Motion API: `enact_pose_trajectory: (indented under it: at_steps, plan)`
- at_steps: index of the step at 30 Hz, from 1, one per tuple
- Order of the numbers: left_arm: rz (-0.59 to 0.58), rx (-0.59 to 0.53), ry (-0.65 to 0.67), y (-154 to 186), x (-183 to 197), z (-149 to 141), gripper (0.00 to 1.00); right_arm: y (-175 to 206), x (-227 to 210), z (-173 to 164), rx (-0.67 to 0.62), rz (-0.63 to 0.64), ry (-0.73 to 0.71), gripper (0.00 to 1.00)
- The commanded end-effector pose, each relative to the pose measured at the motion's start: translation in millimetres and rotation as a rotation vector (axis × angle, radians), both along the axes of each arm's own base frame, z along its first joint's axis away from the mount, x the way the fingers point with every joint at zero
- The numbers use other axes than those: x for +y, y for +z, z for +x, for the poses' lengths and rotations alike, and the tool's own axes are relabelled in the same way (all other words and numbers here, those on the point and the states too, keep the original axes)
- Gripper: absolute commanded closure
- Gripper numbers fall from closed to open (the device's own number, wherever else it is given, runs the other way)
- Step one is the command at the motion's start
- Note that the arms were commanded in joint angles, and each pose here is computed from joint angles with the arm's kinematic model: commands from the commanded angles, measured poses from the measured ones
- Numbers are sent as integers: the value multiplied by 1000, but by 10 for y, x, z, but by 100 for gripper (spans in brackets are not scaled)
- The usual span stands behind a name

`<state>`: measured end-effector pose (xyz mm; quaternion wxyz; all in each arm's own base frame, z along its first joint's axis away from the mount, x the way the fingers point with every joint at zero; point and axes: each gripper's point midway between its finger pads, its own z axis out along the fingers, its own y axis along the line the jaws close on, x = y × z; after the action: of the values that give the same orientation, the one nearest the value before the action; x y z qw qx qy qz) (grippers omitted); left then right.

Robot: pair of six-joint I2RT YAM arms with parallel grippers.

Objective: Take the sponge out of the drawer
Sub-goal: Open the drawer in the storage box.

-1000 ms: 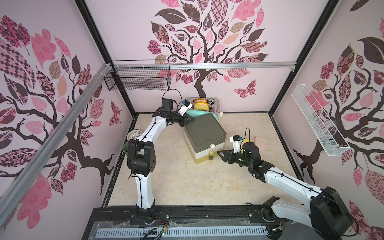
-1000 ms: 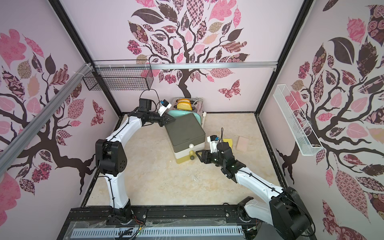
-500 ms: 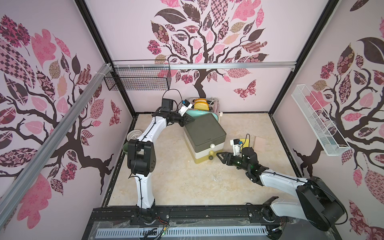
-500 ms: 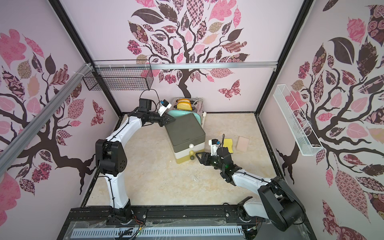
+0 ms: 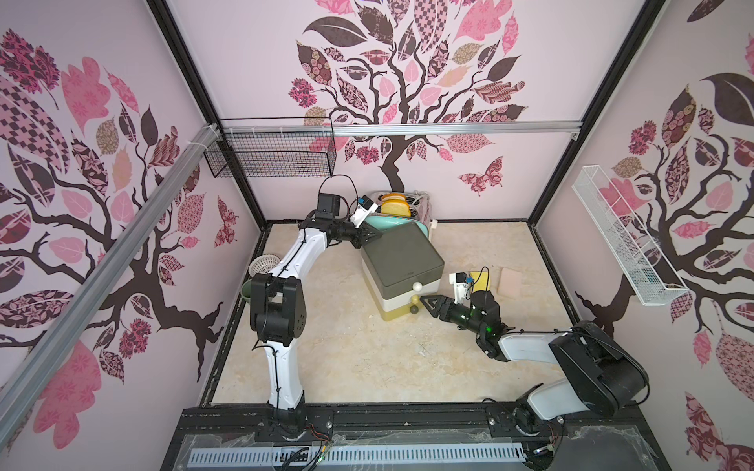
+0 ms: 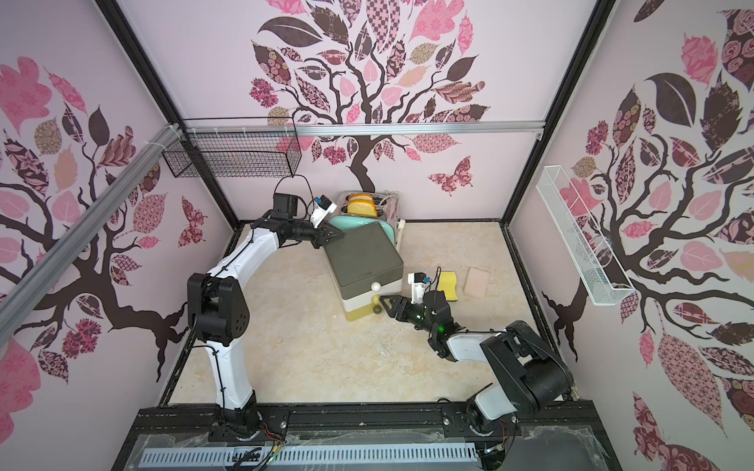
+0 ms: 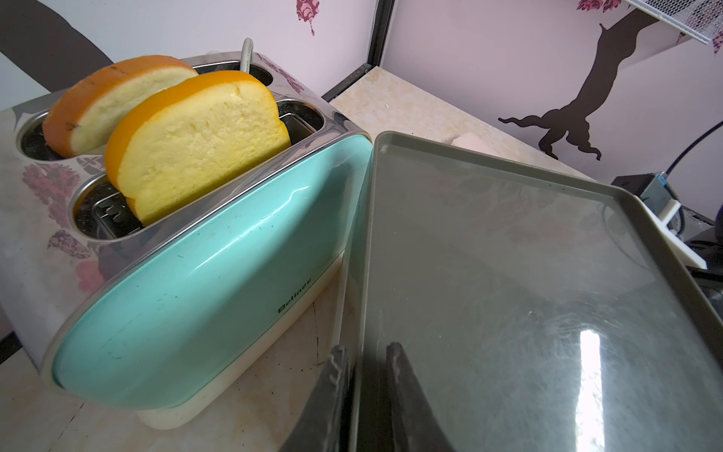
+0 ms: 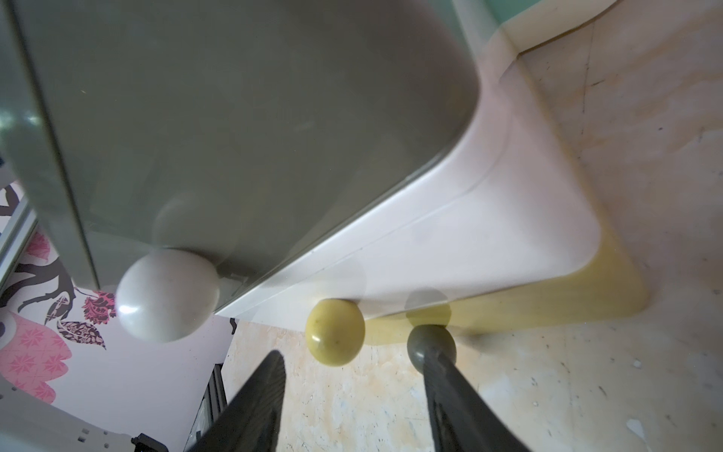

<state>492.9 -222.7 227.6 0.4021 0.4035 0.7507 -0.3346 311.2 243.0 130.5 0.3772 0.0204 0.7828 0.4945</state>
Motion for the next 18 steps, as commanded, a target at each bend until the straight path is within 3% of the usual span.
enact_pose_trajectory:
  at_steps: [1,18]
  plan:
    - [-9,206,-95,-450,-262,-338,79,74,32,36,-21,41,7,42]
    - [-11,214,-96,-473,-271,-340,79,95,237,99,-22,61,49,44]
